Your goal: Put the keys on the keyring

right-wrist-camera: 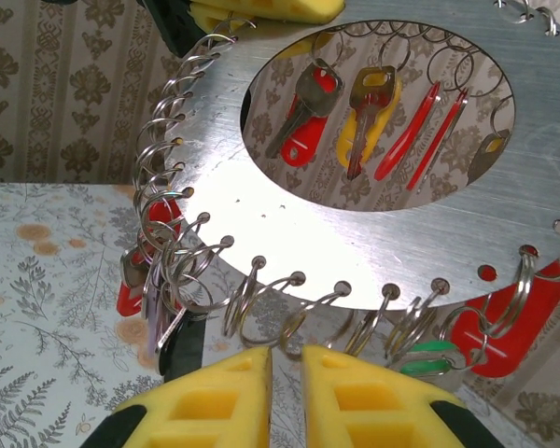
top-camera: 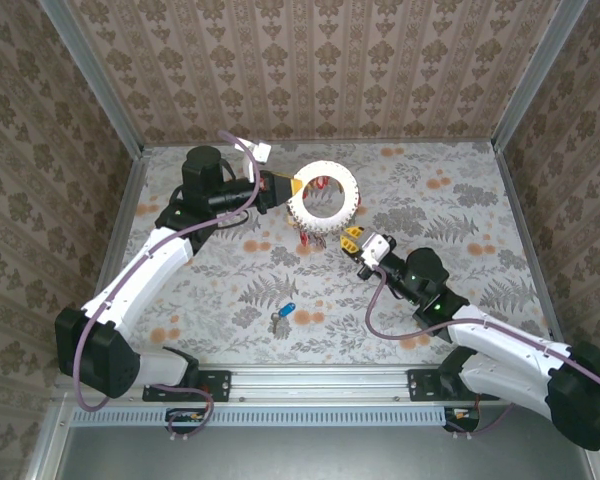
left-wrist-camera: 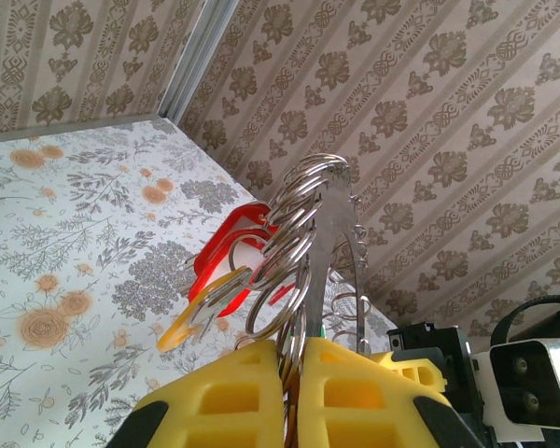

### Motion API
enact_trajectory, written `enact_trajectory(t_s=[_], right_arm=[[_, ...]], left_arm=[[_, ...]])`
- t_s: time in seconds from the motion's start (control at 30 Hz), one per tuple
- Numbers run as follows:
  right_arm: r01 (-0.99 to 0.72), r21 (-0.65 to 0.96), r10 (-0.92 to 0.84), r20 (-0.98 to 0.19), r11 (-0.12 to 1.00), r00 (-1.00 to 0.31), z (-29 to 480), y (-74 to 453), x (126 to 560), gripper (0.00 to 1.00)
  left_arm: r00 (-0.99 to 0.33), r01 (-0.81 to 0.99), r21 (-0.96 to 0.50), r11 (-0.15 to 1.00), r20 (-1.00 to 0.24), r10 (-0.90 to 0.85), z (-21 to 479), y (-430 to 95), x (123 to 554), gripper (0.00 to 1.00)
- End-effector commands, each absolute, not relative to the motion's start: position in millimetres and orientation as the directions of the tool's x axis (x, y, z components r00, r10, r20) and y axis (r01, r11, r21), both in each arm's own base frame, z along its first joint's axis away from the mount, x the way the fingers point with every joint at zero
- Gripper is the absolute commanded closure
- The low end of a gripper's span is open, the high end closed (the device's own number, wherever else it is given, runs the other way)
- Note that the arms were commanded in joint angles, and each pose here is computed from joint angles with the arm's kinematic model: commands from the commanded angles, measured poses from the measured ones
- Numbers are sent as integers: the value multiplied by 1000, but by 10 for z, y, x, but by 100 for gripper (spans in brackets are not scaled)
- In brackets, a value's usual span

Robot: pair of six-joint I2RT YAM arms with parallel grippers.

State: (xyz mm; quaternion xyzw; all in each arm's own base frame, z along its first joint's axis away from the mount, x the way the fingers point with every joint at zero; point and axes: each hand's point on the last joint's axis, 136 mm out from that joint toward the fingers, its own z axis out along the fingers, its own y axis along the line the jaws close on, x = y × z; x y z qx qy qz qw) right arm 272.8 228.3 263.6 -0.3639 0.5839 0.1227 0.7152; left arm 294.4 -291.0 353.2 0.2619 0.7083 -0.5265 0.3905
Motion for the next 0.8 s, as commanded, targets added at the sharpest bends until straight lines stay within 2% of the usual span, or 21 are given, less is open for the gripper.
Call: enact_trajectory(t_s=[0.0,0.77], right_arm=[[-570,-382,-208,-914,728,347,2914,2300,2743,82],[-529,-382,-226,-914,758,336,2905,2252,2825,78]], left_arm=[[-457,848,-460,262,-886,-79,3905,-2890,2820,100],[-458,846,-463,266,-885,-84,3914,-2896,2827,100]])
